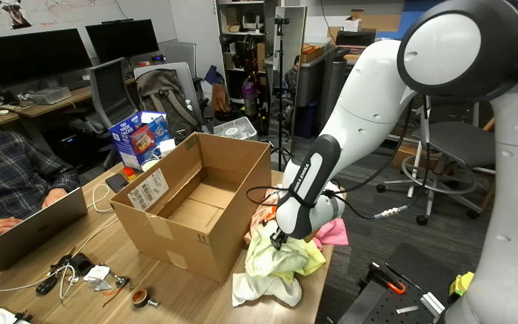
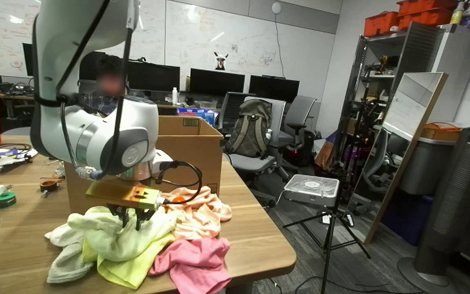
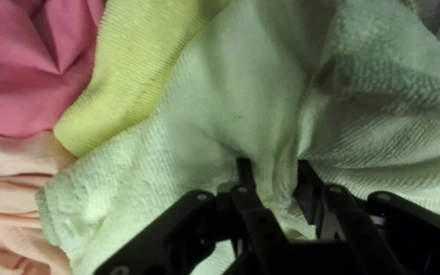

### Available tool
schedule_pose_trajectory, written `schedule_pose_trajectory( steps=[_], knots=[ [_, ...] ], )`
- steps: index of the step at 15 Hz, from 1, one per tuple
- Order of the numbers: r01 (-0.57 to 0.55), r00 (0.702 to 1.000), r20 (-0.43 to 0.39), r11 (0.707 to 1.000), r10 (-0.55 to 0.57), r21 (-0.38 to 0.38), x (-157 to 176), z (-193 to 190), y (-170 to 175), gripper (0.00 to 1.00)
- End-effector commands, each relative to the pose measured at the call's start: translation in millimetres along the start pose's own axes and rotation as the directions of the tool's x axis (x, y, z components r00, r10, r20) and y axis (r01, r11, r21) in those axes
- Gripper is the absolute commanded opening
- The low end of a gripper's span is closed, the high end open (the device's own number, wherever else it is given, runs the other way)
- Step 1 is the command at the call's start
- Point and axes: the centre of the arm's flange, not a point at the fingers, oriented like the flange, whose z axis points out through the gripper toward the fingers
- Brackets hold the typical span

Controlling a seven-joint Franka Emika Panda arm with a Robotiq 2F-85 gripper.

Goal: Put the yellow and pink clothes inside the box

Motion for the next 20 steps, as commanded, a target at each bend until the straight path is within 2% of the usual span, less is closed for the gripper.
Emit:
schedule_pose_trajectory(
  steps=[1, 2, 6, 10, 15, 20],
  knots=[
    [-0.042, 0.998, -0.04, 0.999, 0.041, -0.022, 9.7, -7.1, -3.8, 0.04],
    [-0.059, 0.997, -0.047, 0.998, 0.058, -0.015, 11.5, -10.3, -5.7, 0.01],
    [-0.101, 0.991, -0.089, 0.995, 0.102, 0.018, 21.3, -28.3, -16.8, 0.01],
    [-0.124, 0.977, -0.162, 0.988, 0.137, 0.092, 32.2, -67.0, -42.6, 0.01],
    [-0.138, 0.946, -0.262, 0.97, 0.189, 0.202, 46.1, -120.6, -78.7, 0.01],
    [-0.157, 0.908, -0.336, 0.948, 0.249, 0.278, 58.7, -160.9, -99.3, 0.01]
  ],
)
